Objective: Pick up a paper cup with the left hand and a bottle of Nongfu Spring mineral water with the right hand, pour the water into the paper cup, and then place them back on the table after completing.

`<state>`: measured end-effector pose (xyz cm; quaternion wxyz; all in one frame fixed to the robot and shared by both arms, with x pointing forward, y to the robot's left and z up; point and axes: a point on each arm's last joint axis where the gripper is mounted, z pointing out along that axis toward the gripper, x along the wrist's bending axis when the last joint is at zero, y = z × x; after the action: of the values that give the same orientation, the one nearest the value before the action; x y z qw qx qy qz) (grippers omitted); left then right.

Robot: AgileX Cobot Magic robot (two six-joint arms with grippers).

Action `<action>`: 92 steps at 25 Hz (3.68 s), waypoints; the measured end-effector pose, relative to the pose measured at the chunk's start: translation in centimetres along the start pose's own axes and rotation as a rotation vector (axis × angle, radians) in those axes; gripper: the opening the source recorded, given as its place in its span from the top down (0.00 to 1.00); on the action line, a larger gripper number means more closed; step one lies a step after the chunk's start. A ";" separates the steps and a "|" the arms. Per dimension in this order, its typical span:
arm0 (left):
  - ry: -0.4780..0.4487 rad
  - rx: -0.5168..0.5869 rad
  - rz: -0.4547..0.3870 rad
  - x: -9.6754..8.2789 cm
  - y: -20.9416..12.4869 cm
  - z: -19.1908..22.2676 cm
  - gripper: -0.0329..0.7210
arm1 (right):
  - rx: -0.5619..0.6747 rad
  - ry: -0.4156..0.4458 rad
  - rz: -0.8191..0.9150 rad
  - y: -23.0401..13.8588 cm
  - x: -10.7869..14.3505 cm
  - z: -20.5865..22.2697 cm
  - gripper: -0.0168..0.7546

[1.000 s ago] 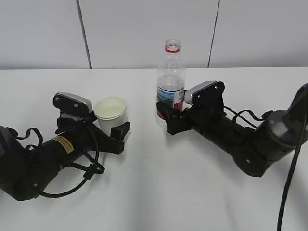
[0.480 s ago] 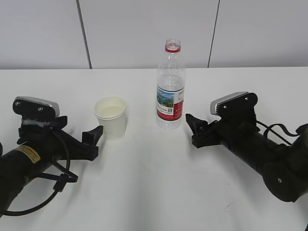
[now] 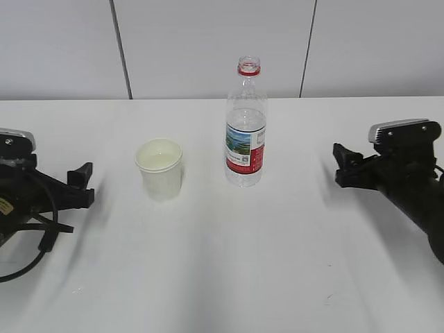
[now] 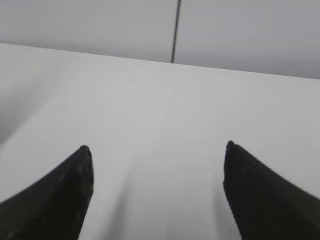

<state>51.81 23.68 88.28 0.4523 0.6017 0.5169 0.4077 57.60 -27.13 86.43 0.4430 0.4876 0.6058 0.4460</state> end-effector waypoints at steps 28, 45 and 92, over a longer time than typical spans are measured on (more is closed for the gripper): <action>-0.093 0.639 0.000 1.0 12.7 3.4 0.19 | 0.790 -0.063 0.069 13.0 -5.4 2.2 0.21; -0.043 0.968 0.179 2.3 15.5 0.7 0.21 | 1.242 0.001 0.021 16.3 -5.8 -1.0 0.21; -0.053 0.415 -0.034 2.9 9.9 -30.1 0.21 | 0.605 -0.073 0.019 11.4 -0.7 -35.1 0.21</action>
<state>25.90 29.68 105.64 0.3388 0.6836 0.5879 0.2688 25.78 -30.23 104.96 0.2950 0.6188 0.6903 0.2315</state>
